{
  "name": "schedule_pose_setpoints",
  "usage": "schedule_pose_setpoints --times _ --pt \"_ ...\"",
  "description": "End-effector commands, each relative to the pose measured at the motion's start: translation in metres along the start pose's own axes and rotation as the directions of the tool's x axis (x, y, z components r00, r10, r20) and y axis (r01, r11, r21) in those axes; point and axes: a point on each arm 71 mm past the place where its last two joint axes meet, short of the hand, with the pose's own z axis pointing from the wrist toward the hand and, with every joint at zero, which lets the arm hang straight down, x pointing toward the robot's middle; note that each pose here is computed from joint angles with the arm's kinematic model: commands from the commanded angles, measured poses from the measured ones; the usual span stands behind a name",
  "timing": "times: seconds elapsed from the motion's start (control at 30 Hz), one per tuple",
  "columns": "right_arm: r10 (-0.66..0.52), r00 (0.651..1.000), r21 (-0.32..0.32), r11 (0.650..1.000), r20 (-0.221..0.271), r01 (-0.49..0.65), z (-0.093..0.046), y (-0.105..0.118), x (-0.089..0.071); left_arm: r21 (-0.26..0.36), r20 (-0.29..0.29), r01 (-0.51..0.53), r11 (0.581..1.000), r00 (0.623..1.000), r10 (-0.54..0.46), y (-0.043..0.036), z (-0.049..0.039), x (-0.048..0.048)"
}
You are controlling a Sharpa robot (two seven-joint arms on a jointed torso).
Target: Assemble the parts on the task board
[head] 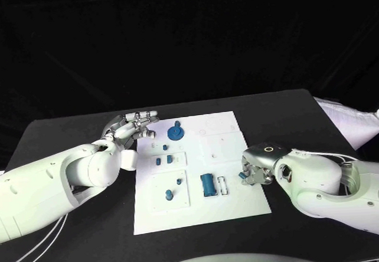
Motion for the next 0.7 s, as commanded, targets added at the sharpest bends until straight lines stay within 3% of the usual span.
schedule_pose_setpoints --times 0.03,0.3,0.5,0.7 --pt "-0.029 0.992 0.018 0.999 -0.121 0.032 -0.0001 -0.004 0.0205 0.006 -0.022 0.004 1.0 1.0 -0.004 -0.0006 0.0002 0.003" --pt "0.177 0.973 0.025 0.984 -0.148 -0.175 -0.0017 -0.001 0.0221 0.006 -0.021 0.004 1.0 1.0 -0.003 -0.0005 0.0003 0.0031" --pt "0.381 0.915 0.01 0.924 -0.133 -0.383 -0.0044 0.0034 0.0189 0.005 -0.022 0.004 1.0 1.0 -0.004 -0.0005 0.0003 0.0033" --pt "0.502 0.86 0.004 0.864 -0.092 -0.503 -0.0066 0.0051 0.0127 0.004 -0.024 0.004 1.0 1.0 -0.004 -0.0004 0.0002 0.0036"
